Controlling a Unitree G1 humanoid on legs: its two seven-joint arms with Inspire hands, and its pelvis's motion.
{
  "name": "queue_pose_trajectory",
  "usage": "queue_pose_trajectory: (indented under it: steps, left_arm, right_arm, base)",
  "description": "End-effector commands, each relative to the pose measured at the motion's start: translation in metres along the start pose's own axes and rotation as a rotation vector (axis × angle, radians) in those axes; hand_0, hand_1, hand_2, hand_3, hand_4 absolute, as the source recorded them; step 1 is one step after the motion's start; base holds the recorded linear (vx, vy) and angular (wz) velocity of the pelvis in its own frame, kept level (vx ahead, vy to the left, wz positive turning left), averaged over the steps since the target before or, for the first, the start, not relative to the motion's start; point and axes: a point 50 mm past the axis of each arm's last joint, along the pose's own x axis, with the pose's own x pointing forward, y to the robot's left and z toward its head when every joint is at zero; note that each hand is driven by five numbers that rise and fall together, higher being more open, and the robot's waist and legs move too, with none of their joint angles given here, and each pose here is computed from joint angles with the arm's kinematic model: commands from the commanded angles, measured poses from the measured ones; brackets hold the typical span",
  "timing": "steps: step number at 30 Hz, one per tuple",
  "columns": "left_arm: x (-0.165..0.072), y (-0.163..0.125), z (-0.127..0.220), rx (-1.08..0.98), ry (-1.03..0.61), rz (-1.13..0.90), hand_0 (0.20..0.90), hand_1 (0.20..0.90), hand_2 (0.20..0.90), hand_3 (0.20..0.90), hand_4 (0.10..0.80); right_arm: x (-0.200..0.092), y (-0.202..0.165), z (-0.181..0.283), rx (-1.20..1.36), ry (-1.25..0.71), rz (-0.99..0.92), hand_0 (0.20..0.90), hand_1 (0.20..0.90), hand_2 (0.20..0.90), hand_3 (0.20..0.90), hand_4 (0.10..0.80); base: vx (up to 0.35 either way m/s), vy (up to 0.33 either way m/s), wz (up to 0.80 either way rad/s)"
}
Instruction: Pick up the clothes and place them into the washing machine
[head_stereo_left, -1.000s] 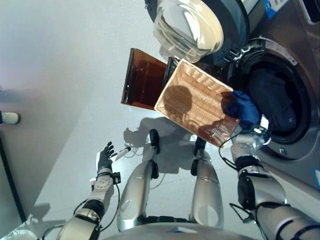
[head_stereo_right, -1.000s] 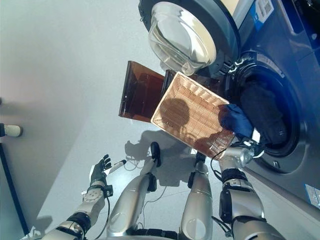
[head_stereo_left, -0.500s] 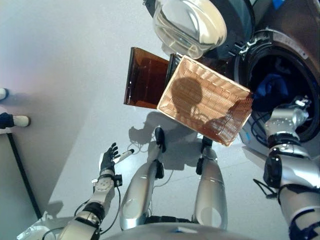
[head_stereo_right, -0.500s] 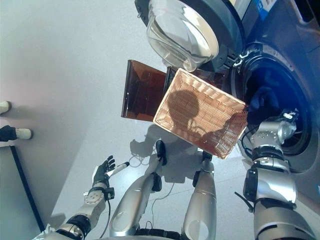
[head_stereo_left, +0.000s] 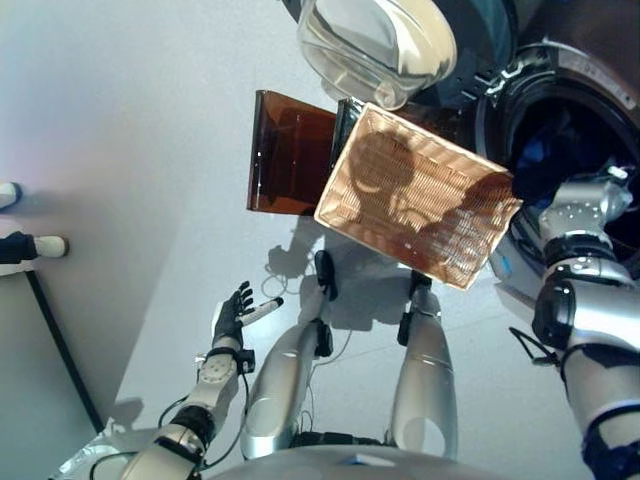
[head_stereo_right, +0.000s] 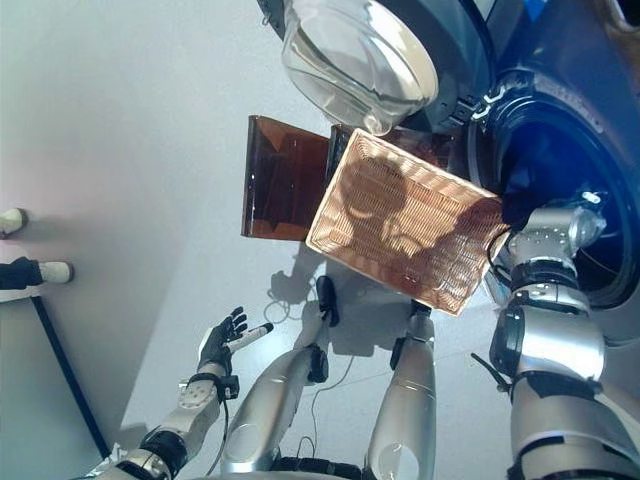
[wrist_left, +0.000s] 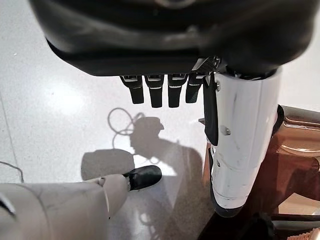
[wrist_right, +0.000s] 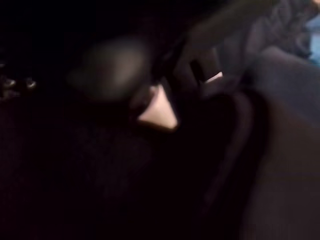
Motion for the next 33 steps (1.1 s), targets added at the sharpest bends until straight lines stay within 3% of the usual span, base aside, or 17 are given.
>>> queue_pose_trajectory:
  steps: [1,11,25,31,33]
  left_arm:
    - [-0.011,0.002,-0.020,-0.018,0.042,0.018,0.900,0.900,0.900,0.900,0.800]
    - [-0.011,0.001,-0.022,-0.017,0.053,0.031,0.900,0.900,0.900,0.900,0.800]
    - [-0.010,0.011,-0.022,-0.048,0.055,0.080,0.900,0.900,0.900,0.900,0.800]
    - [-0.010,0.011,-0.021,-0.053,0.053,0.077,0.900,0.900,0.900,0.900,0.800]
    - [-0.009,0.011,-0.022,-0.046,0.064,0.075,0.900,0.900,0.900,0.900,0.800]
  right_arm:
    - [-0.015,0.079,0.118,0.237,-0.375,0.245,0.200,0.200,0.200,0.200,0.300]
    - [-0.022,0.087,0.154,0.351,-0.465,0.230,0.200,0.200,0.200,0.200,0.300]
    - [-0.013,0.062,0.199,0.240,-0.607,0.124,0.200,0.200,0.200,0.200,0.300]
    - [0.002,0.038,0.198,0.087,-0.590,0.056,0.200,0.200,0.200,0.200,0.300]
    - [0.018,0.006,0.187,-0.022,-0.537,-0.043,0.200,0.200,0.200,0.200,0.300]
  base:
    - [0.043,0.020,0.10]
    - [0.023,0.009,0.04]
    - [-0.002,-0.003,0.01]
    - [0.000,0.000,0.00]
    - [-0.034,-0.002,0.04]
